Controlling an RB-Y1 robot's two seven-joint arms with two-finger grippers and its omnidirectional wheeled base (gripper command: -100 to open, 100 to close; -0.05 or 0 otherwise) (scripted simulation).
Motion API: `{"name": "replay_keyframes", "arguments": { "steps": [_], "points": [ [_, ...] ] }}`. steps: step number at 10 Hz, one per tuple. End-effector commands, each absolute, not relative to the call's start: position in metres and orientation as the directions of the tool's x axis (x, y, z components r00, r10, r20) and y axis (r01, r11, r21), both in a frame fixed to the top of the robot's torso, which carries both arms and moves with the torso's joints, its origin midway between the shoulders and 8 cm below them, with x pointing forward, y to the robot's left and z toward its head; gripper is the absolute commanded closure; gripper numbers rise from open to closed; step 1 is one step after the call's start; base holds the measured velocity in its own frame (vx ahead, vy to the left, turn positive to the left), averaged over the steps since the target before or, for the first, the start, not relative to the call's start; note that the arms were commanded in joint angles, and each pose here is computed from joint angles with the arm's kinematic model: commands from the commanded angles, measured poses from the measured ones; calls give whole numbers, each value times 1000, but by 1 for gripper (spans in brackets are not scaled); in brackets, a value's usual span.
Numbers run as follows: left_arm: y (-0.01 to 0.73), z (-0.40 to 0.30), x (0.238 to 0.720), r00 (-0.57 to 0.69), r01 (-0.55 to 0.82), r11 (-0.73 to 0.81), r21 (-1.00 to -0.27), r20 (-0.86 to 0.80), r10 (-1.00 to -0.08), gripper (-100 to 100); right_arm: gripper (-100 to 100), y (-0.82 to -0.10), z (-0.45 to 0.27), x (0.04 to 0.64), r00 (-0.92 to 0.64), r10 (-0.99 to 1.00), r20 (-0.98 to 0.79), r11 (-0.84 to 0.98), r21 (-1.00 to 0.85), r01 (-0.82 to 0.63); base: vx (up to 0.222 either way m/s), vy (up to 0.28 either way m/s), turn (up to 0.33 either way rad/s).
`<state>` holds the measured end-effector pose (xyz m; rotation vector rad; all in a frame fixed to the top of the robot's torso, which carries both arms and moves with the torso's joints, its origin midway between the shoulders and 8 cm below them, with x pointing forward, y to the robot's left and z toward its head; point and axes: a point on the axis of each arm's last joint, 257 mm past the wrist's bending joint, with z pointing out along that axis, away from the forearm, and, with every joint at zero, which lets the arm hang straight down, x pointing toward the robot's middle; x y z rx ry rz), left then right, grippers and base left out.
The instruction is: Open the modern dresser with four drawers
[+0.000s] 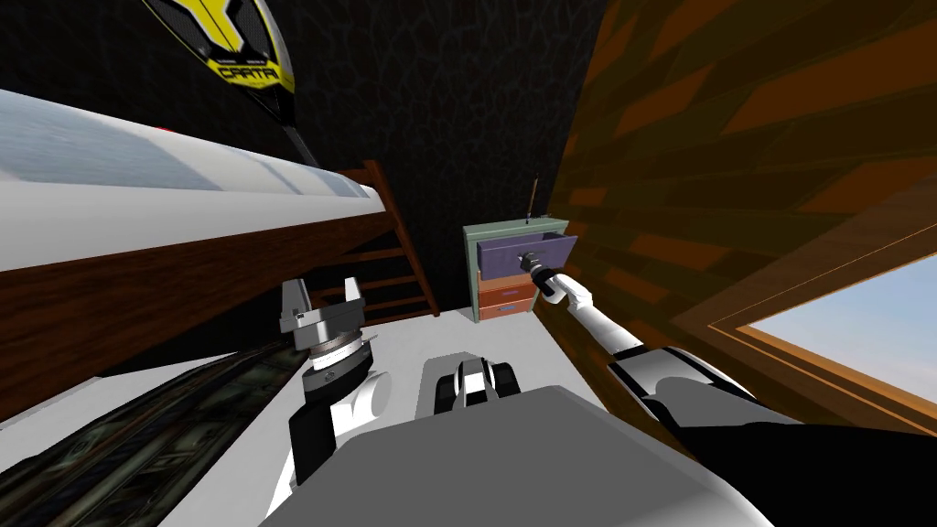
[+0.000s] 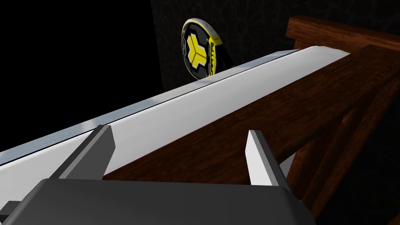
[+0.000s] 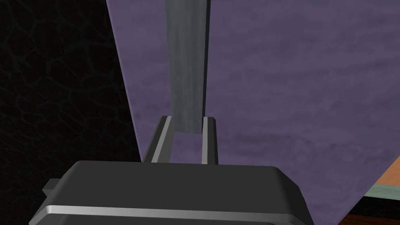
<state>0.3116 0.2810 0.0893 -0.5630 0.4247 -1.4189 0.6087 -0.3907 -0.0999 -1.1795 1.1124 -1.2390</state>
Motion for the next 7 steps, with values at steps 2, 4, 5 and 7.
{"name": "replay_keyframes", "arguments": {
  "steps": [2, 4, 5, 7],
  "points": [
    [281, 89, 312, 114, 799, 59, -599, 55, -992, 0, -100, -411, -85, 612, 23, -999, 25, -23, -996, 82, -74, 43, 71],
    [281, 89, 312, 114, 799, 59, -599, 54, -992, 0, -100, -424, -74, 614, 14, -1000, 26, -24, -996, 81, -6, 36, 51],
    [281, 89, 312, 114, 799, 59, -599, 54, -992, 0, -100, -431, -68, 615, 8, -1000, 26, -25, -996, 81, -11, 34, 51],
    [281, 89, 312, 114, 799, 59, -599, 54, -992, 0, -100, -446, -56, 616, -3, -1000, 25, -26, -996, 81, -25, 40, 56]
  ]
}}
